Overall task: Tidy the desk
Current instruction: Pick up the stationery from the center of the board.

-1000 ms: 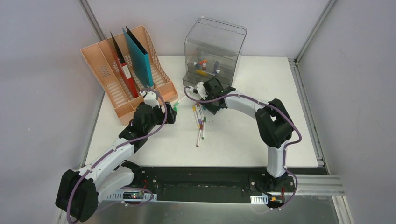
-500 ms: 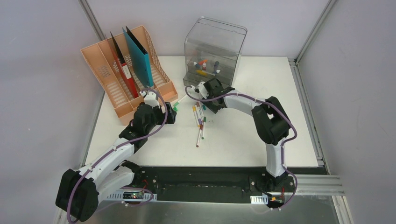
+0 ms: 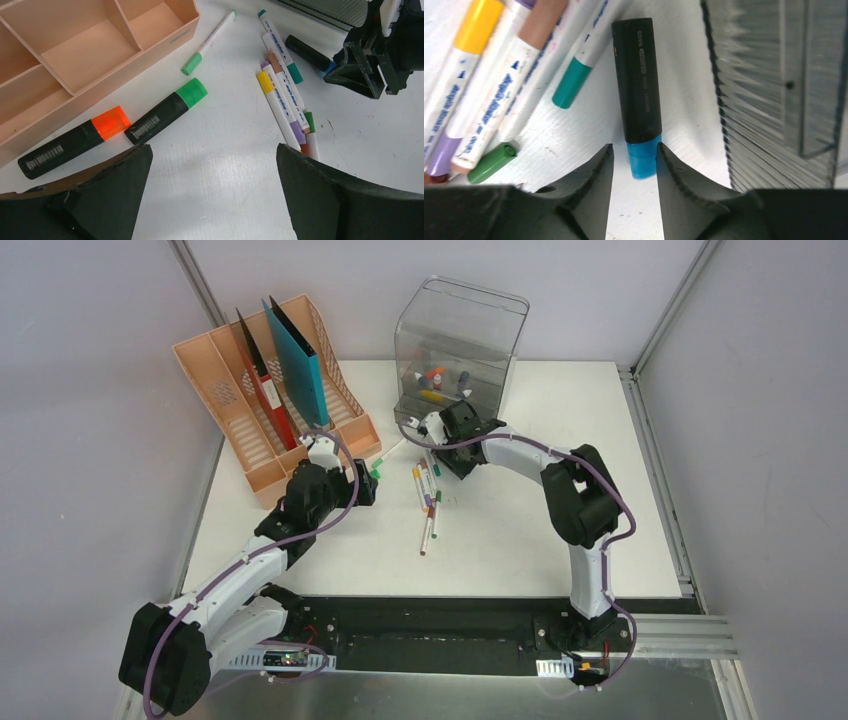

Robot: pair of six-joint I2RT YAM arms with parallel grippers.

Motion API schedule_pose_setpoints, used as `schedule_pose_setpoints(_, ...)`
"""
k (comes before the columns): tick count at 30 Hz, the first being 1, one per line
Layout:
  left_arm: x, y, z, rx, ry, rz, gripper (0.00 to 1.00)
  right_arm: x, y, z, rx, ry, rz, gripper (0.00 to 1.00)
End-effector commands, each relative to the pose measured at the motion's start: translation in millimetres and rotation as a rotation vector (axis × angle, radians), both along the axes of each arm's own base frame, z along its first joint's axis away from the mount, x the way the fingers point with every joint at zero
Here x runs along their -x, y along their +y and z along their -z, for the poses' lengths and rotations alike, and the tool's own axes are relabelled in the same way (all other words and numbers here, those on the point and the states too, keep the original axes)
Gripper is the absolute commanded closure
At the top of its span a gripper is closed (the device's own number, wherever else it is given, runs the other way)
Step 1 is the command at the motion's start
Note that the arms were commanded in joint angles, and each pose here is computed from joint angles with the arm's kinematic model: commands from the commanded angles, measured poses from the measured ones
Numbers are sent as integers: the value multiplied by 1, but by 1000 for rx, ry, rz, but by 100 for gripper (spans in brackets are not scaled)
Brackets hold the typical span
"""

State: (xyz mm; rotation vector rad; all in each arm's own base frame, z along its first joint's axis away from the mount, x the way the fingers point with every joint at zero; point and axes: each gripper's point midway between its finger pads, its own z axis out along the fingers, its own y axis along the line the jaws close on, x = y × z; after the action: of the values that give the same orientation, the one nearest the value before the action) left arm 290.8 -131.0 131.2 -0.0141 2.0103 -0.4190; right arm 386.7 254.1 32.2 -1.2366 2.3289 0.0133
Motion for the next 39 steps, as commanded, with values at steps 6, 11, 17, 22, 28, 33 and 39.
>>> schedule_pose_setpoints(6,-1,2,-4,-15,-32,0,1,42,18,16,-40,195,-86,64)
schedule_pose_setpoints(11,-1,2,-4,-17,-34,0,1,40,14,18,0,194,-68,55)
schedule_pose_setpoints(17,-1,1,-3,-17,-31,2,1,42,9,30,44,227,-49,71)
schedule_pose_setpoints(22,0,1,-5,-16,-38,6,1,40,9,14,44,206,-54,83)
schedule_pose_setpoints(28,1,2,-10,-11,-54,4,1,46,12,-24,9,199,-108,88)
schedule_pose_setpoints(33,2,2,-9,-7,-49,3,1,57,20,-50,-67,192,-160,89)
schedule_pose_setpoints(39,3,2,-5,3,-39,0,1,66,29,-78,-160,177,-198,90)
